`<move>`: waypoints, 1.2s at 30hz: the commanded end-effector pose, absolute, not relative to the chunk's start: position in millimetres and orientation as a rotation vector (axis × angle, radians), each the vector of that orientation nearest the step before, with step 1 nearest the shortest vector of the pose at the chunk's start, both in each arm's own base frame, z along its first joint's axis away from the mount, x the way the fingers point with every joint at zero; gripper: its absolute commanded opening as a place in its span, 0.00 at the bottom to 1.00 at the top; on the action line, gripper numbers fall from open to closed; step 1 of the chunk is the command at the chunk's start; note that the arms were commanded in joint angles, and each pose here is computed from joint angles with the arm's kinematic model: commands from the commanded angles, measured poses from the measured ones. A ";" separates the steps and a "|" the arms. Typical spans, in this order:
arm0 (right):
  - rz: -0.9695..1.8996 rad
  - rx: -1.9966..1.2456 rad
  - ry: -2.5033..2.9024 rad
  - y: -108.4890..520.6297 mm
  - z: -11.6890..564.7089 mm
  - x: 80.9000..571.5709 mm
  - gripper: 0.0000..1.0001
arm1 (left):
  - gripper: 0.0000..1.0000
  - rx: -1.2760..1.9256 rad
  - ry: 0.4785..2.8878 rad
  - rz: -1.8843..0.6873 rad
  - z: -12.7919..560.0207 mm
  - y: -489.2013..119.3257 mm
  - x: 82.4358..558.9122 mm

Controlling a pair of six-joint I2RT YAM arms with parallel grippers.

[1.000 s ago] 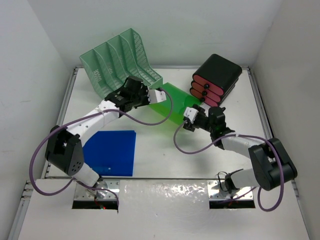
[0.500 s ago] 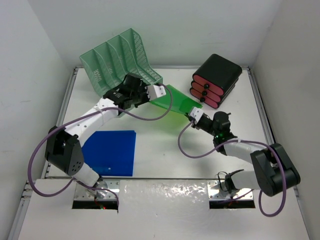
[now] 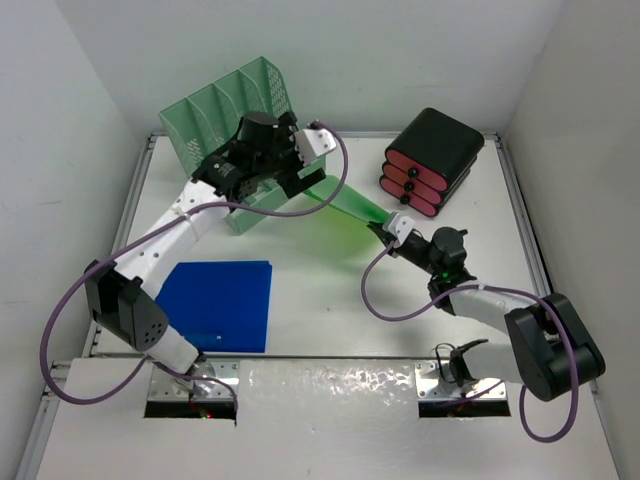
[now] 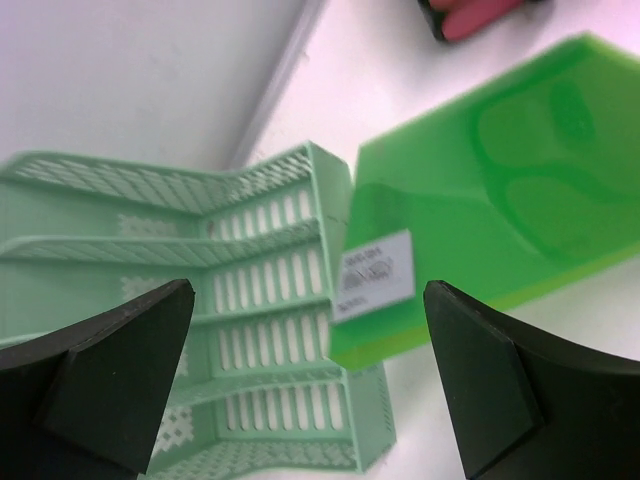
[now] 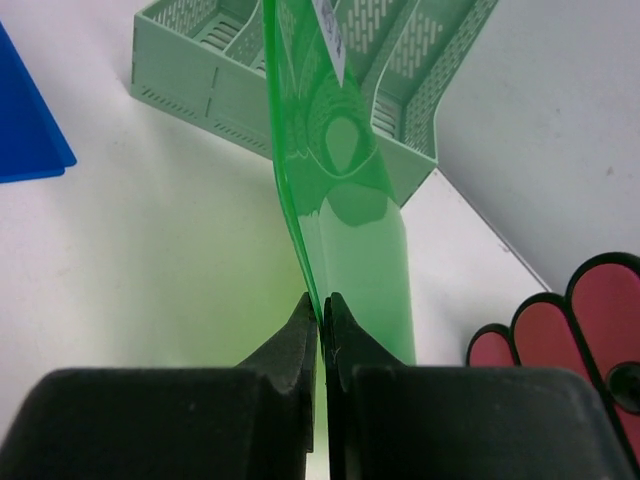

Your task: Organize the desk

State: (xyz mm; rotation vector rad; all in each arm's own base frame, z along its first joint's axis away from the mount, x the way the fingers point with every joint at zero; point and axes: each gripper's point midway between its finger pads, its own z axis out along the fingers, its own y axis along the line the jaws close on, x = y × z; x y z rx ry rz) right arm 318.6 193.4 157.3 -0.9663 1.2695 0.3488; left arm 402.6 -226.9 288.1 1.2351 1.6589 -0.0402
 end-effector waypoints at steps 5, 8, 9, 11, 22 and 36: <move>0.383 -0.902 1.247 199.0 173.7 327.5 0.00 | 1.00 1.416 1.407 -0.167 357.4 -260.1 380.2; 0.386 -0.905 1.250 200.2 175.7 328.3 0.00 | 1.00 1.798 1.227 -0.113 327.5 -261.1 346.5; 0.395 -0.904 1.258 200.5 174.9 328.0 0.00 | 1.00 1.871 1.220 -0.084 306.3 -258.1 345.9; 0.400 -0.905 1.255 201.2 176.0 327.5 0.00 | 1.00 1.991 1.226 -0.070 271.3 -250.8 342.6; 0.390 -0.916 1.251 199.8 175.2 324.6 0.00 | 0.99 1.954 1.295 -0.040 222.3 -284.6 366.4; 0.434 -1.097 1.203 214.5 164.2 310.7 0.32 | 0.00 1.952 1.337 -0.094 207.6 -290.8 345.1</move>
